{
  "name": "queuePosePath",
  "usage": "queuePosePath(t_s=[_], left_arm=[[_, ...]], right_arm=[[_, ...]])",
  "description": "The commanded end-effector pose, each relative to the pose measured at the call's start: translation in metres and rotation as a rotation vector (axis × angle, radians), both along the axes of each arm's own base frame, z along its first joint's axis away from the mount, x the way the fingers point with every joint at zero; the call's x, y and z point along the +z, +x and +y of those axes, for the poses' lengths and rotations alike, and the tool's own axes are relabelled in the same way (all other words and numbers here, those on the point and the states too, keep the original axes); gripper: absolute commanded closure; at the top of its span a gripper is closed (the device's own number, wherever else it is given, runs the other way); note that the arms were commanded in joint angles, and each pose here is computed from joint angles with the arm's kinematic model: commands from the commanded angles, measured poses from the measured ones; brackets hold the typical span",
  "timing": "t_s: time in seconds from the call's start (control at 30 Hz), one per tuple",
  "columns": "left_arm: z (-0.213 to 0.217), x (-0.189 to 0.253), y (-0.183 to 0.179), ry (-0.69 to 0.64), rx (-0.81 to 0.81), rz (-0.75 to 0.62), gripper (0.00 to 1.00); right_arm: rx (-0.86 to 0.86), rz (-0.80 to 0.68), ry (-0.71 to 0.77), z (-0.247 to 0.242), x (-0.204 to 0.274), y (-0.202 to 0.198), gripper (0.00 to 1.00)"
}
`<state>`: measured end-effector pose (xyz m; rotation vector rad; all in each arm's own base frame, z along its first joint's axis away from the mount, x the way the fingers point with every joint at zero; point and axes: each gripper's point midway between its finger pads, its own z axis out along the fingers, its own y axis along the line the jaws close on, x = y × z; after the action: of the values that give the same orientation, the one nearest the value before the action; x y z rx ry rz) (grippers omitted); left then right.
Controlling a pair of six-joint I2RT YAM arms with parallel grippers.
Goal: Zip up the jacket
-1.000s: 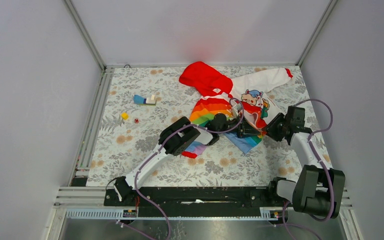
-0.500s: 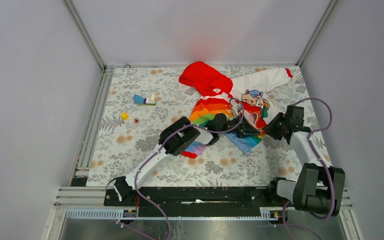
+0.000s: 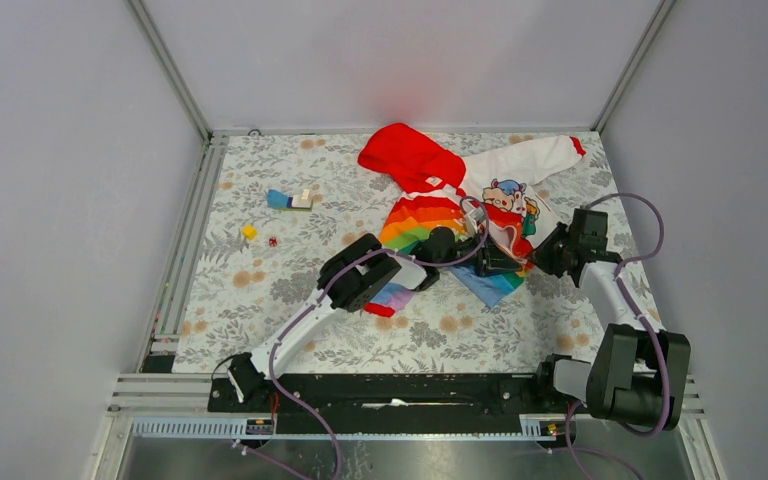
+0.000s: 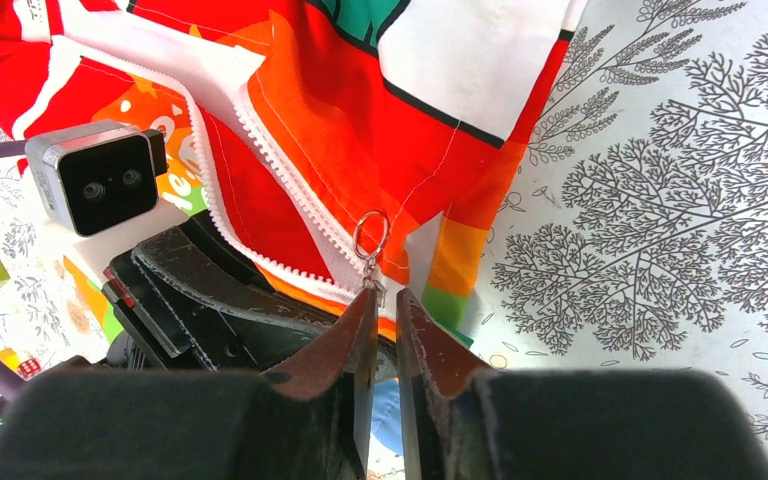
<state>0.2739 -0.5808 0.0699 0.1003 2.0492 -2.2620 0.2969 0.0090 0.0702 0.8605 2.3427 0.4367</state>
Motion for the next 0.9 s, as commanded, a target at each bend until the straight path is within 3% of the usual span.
queuePosePath(t_s=[0.0,0.13,0.43,0.87], left_arm=[[-0.009,-0.013,-0.009,0.022,-0.004,-0.010,1.00],[-0.009,-0.013,-0.010,0.023,-0.005,-0.008,1.00],[-0.002,-0.048,-0.011,0.150,0.042,0.117,1.00],[0.008,-0.074,-0.012,0.298,0.078,0.219,1.00]], right_arm=[[0.021,-0.059,-0.008,0.002,0.016,0.015,0.81],[0.016,-0.057,-0.011,0.001,0.015,0.016,0.81],[0.024,-0.097,-0.058,-0.005,0.019,0.022,0.66],[0.012,-0.018,0.050,0.009,-0.028,0.030,0.71]])
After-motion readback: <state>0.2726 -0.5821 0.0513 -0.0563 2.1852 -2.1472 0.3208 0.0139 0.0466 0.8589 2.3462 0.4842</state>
